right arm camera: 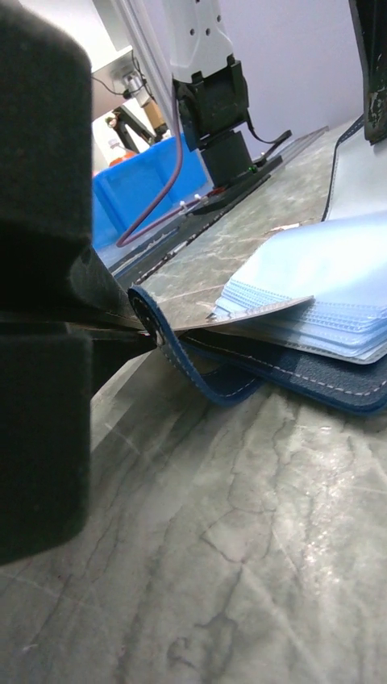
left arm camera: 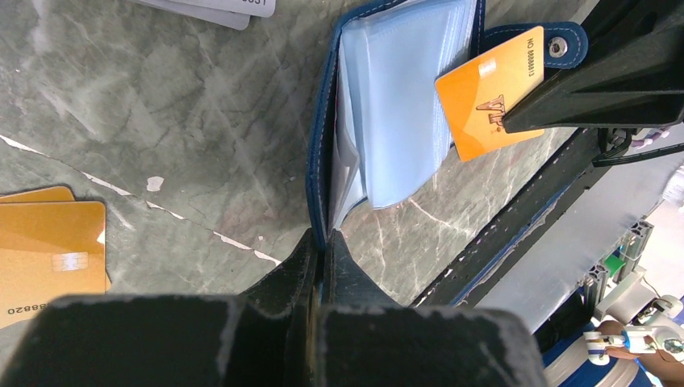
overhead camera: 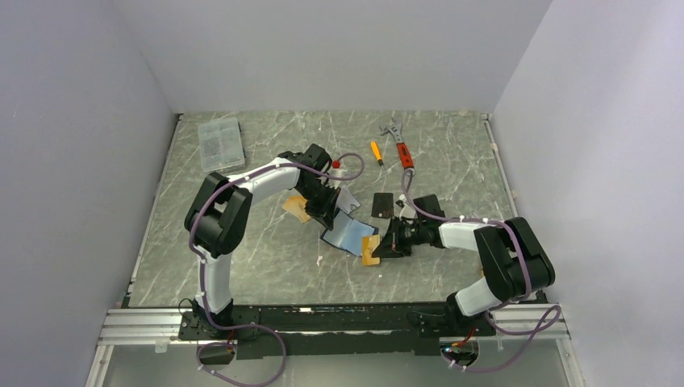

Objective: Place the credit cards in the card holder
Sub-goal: Open the card holder at the center of the board.

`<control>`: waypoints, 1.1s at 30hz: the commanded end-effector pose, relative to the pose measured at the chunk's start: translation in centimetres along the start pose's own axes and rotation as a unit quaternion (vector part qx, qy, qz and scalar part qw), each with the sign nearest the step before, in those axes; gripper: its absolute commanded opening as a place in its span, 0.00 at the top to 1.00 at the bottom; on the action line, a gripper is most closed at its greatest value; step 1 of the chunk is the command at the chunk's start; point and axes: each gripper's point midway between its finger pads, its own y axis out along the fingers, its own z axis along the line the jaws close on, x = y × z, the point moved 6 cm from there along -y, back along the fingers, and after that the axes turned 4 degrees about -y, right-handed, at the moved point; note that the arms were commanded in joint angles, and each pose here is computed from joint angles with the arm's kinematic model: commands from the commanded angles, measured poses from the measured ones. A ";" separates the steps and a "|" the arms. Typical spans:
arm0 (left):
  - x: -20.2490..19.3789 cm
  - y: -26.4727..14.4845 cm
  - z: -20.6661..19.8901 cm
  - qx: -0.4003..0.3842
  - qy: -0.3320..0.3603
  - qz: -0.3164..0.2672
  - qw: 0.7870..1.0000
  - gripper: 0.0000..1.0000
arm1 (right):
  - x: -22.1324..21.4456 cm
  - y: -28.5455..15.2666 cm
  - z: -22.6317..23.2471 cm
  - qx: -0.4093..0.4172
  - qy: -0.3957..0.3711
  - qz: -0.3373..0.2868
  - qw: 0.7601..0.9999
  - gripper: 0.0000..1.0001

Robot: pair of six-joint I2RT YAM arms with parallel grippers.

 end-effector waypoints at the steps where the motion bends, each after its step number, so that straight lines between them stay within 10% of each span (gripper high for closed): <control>1: 0.4 -0.9 -0.9 -0.001 0.022 -0.021 1.000 1.00 | -0.4 -0.2 -1.0 -0.024 0.001 -0.015 1.000 1.00; 33: 0.4 -1.1 -1.2 -0.007 0.025 -0.024 0.999 1.00 | 0.9 0.2 -0.4 -0.012 -0.001 -0.009 1.000 1.00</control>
